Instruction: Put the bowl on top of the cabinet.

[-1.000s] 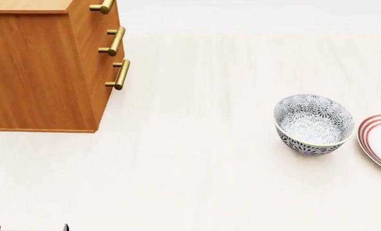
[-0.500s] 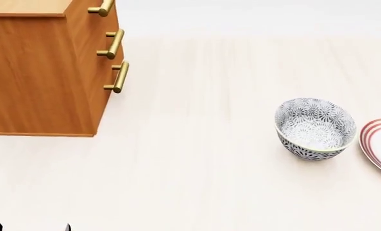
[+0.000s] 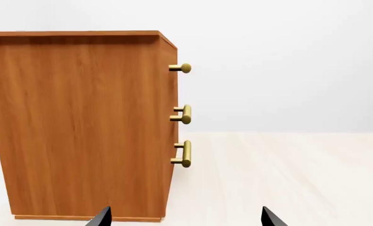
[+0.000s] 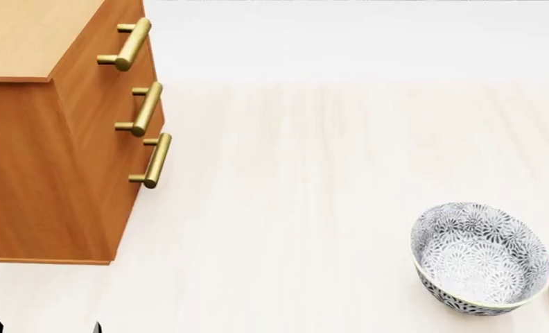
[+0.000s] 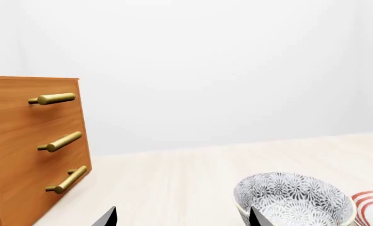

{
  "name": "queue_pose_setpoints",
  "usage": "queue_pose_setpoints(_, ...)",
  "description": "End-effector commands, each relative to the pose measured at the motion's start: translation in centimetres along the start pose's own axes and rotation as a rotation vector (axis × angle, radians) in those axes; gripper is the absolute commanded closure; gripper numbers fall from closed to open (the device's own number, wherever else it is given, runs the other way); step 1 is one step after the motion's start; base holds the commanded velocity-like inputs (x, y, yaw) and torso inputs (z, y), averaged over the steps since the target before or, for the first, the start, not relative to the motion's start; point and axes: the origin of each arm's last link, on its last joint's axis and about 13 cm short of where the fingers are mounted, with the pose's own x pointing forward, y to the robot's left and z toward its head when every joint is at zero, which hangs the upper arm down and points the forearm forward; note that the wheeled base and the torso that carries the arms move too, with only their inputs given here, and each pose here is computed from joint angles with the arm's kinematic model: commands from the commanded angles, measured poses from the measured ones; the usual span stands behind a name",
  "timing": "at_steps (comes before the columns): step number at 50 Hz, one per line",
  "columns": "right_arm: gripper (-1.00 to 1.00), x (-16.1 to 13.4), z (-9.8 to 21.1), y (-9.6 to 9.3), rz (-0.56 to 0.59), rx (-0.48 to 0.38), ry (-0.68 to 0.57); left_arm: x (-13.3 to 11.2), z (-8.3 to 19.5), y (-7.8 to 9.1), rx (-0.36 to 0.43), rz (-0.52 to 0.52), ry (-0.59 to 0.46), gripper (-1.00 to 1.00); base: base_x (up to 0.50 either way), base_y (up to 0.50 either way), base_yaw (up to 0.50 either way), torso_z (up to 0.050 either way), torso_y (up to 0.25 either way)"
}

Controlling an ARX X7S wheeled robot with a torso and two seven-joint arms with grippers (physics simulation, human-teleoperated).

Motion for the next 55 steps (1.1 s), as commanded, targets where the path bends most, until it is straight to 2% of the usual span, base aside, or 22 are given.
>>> queue_pose_setpoints(1,-1.0,0.0,0.01,-0.09,0.001,-0.005,-0.005,0.1,-0.07,0.13,0.029,0.023,-0.011,-1.0,0.37,0.0,0.0,0.0,0.0)
queue_pose_setpoints(14,-1.0,-0.02,0.1,-0.07,-0.009,-0.006,-0.007,0.11,-0.05,0.13,0.031,0.02,-0.013,-1.0,0.31,0.0,0.0,0.0,0.0)
queue_pose_setpoints(27,-1.0,-0.04,0.04,-0.04,-0.002,-0.011,-0.01,0.18,-0.1,0.14,0.034,0.02,-0.012,-1.0,0.0,0.0,0.0,0.0,0.0)
queue_pose_setpoints(37,-1.0,0.01,-0.01,-0.01,-0.004,-0.011,-0.004,0.22,-0.14,0.13,0.037,0.021,-0.01,-1.0,0.35,0.0,0.0,0.0,0.0)
queue_pose_setpoints(55,-1.0,-0.01,0.03,-0.02,-0.001,-0.007,-0.015,0.15,-0.08,0.11,0.036,0.021,-0.012,-1.0,0.01,0.0,0.0,0.0,0.0)
